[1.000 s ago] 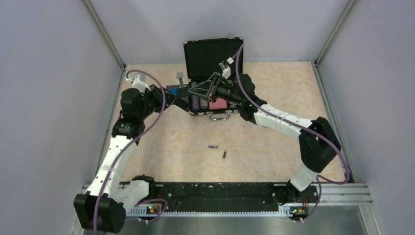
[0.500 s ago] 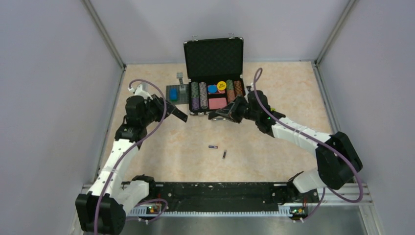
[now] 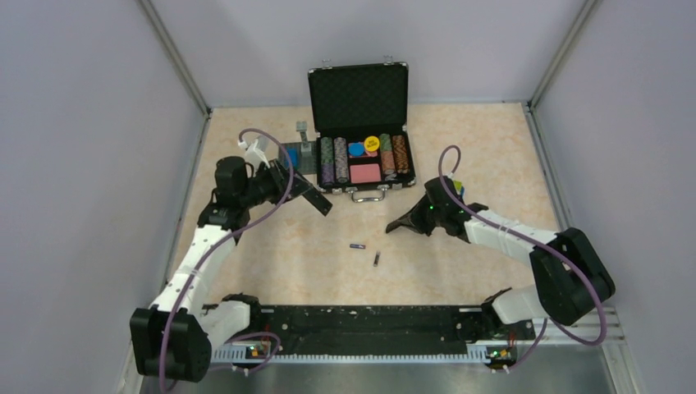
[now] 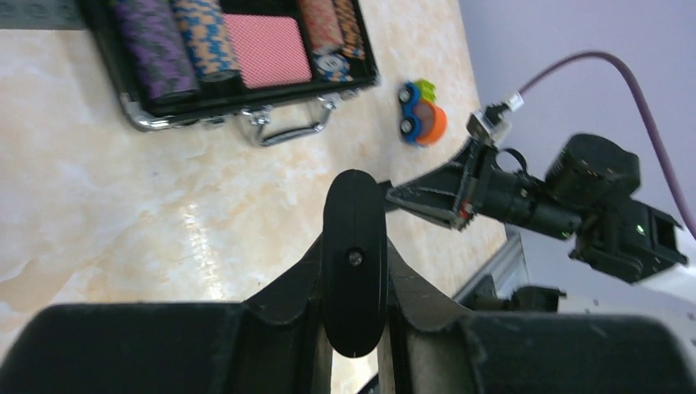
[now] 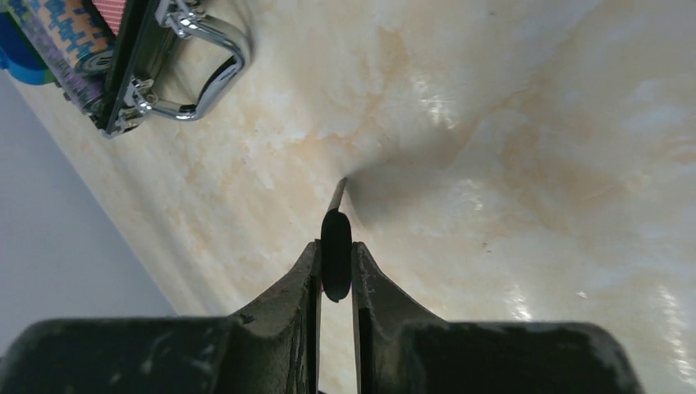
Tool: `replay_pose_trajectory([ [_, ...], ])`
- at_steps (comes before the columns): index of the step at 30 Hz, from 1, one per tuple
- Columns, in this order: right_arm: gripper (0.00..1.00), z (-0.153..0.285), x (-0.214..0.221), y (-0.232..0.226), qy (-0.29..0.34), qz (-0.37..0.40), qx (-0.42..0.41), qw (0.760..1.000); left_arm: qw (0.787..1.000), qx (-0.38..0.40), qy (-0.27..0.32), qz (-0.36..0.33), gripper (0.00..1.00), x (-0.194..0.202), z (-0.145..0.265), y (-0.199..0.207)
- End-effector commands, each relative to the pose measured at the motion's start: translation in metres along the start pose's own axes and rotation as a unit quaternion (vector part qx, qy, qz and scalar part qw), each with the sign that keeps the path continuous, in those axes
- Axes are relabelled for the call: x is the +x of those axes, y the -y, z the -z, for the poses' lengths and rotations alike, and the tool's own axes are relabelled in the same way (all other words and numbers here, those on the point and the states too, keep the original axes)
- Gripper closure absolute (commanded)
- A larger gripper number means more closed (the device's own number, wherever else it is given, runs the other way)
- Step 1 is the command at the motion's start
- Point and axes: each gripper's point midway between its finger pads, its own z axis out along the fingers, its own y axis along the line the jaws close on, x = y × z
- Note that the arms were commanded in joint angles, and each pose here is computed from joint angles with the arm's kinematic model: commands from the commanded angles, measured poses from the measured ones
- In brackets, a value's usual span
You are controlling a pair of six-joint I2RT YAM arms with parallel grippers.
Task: Load the batteries into the remote control
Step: Place the battery cover at the center of the board.
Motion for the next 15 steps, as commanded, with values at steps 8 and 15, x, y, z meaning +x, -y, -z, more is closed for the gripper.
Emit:
replay_pose_trajectory([
  [8, 0.72, 0.014, -0.012, 0.077, 0.071, 0.025, 0.113, 0.991, 0.97, 0.196, -0.033, -0.14, 1.0, -0.006, 0.015, 0.074],
  [15, 0.42, 0.031, -0.016, 0.075, 0.073, 0.063, 0.126, 0.987, 0.964, 0.214, -0.059, -0.15, 1.0, 0.001, 0.019, 0.078],
])
